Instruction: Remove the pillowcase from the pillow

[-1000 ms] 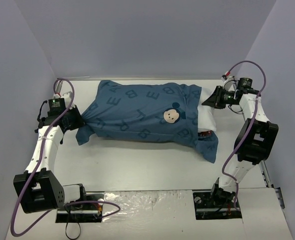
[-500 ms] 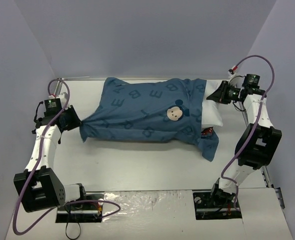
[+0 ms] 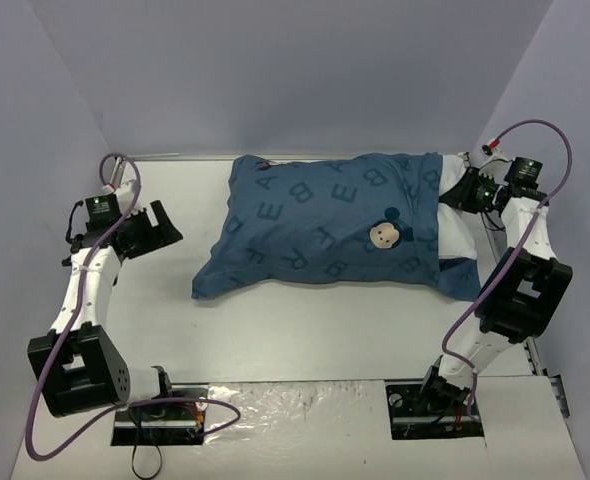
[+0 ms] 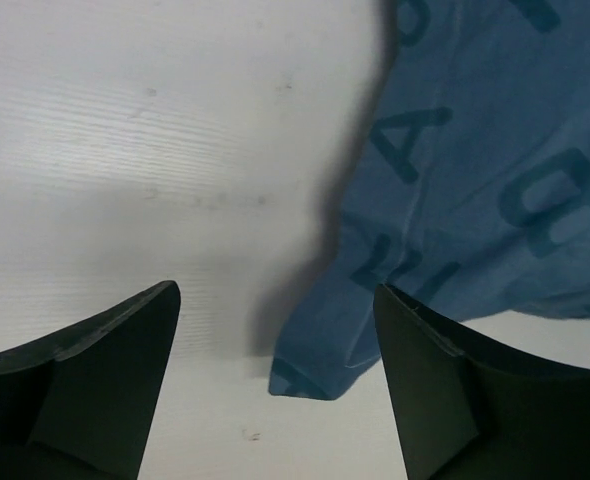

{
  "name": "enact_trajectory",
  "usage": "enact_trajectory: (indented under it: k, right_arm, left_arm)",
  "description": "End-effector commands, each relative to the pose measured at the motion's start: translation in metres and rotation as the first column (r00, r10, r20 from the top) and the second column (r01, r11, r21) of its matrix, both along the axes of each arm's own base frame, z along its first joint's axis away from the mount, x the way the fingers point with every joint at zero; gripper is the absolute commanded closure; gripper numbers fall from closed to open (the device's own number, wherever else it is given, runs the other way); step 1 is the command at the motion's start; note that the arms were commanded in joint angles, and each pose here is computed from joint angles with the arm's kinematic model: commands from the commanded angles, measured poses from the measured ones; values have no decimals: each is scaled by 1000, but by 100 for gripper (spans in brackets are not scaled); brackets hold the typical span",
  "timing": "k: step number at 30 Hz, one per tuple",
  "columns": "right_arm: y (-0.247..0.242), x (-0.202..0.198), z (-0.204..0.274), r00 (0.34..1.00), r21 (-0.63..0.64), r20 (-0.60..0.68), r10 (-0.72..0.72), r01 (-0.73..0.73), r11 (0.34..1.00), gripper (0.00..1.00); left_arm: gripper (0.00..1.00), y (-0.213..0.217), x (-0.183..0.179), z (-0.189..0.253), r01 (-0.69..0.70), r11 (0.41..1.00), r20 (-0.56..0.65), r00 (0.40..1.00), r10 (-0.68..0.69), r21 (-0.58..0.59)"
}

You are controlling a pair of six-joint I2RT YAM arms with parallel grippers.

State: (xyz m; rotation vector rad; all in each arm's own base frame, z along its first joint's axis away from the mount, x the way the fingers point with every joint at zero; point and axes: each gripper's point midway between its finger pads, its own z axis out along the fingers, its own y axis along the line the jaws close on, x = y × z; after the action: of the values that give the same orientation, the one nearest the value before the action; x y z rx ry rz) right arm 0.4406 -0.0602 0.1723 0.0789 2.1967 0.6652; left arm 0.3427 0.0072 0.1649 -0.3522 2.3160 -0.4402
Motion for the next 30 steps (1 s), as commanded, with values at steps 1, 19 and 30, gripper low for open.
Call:
enact_trajectory:
  k: [1,19,30]
  right_arm:
    - [8,5,31,994,-41,107,37,-33,999,100]
    - [16,4,22,995,-19,84,53,-51,999,100]
    - [16,3,24,995,-24,88,55,-54,998,100]
  left_arm:
    - [22,-57,0,16,260,965,82,963,-256,-34]
    - [28,-89,-27,-57,486,792,-307,868,-390,369]
    - [92,-102,-23,-54,464,818,-255,883,-395,339]
